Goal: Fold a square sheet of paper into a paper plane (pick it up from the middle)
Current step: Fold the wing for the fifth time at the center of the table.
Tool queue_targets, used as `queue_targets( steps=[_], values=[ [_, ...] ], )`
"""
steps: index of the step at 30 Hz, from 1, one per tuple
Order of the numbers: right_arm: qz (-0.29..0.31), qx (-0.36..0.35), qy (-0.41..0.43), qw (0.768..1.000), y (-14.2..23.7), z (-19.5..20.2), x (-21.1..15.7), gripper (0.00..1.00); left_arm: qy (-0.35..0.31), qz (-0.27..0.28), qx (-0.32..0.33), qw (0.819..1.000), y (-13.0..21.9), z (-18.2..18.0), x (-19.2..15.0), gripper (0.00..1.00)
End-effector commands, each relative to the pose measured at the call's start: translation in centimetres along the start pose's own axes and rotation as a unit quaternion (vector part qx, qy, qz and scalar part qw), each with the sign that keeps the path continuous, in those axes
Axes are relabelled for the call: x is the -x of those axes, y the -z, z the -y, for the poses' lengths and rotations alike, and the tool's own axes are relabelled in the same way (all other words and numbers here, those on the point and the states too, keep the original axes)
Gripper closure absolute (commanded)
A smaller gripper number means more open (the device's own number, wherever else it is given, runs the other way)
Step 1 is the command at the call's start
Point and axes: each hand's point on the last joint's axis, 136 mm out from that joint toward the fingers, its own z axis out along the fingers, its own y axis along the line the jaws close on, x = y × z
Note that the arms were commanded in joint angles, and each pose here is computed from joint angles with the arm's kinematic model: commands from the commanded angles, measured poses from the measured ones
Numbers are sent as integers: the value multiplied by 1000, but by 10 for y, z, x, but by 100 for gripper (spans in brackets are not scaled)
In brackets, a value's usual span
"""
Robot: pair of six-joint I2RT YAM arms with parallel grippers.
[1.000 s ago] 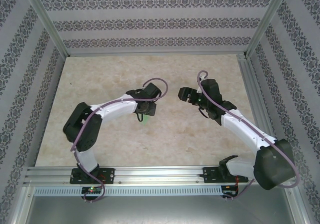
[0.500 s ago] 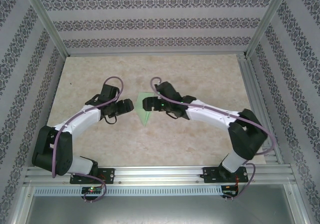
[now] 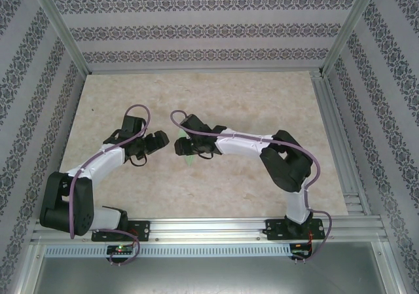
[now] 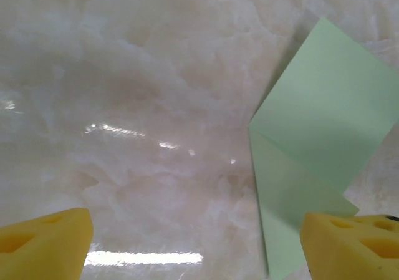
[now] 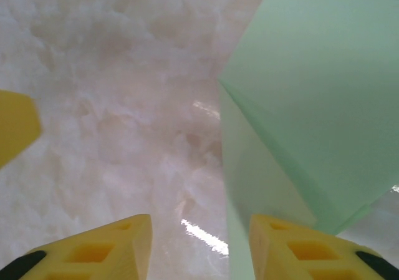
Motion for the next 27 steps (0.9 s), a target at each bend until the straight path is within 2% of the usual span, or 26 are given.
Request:
queue_targets(
  steps=[1, 7, 16, 27],
  values=[
    [1, 0, -10, 1000, -4, 7, 11, 58, 2, 0, -38, 999, -4, 12, 5, 13],
    [-12, -11, -25, 1000, -14, 28, 6, 62, -8, -26, -100, 995, -10, 34, 1, 16],
    [-16, -1, -53, 998, -22, 45, 2, 68, -7, -70, -185, 980, -27, 65, -10, 34],
    [-7, 39, -94, 995, -18, 54, -1, 69, -10, -111, -196, 974, -52, 77, -25, 38]
  ],
)
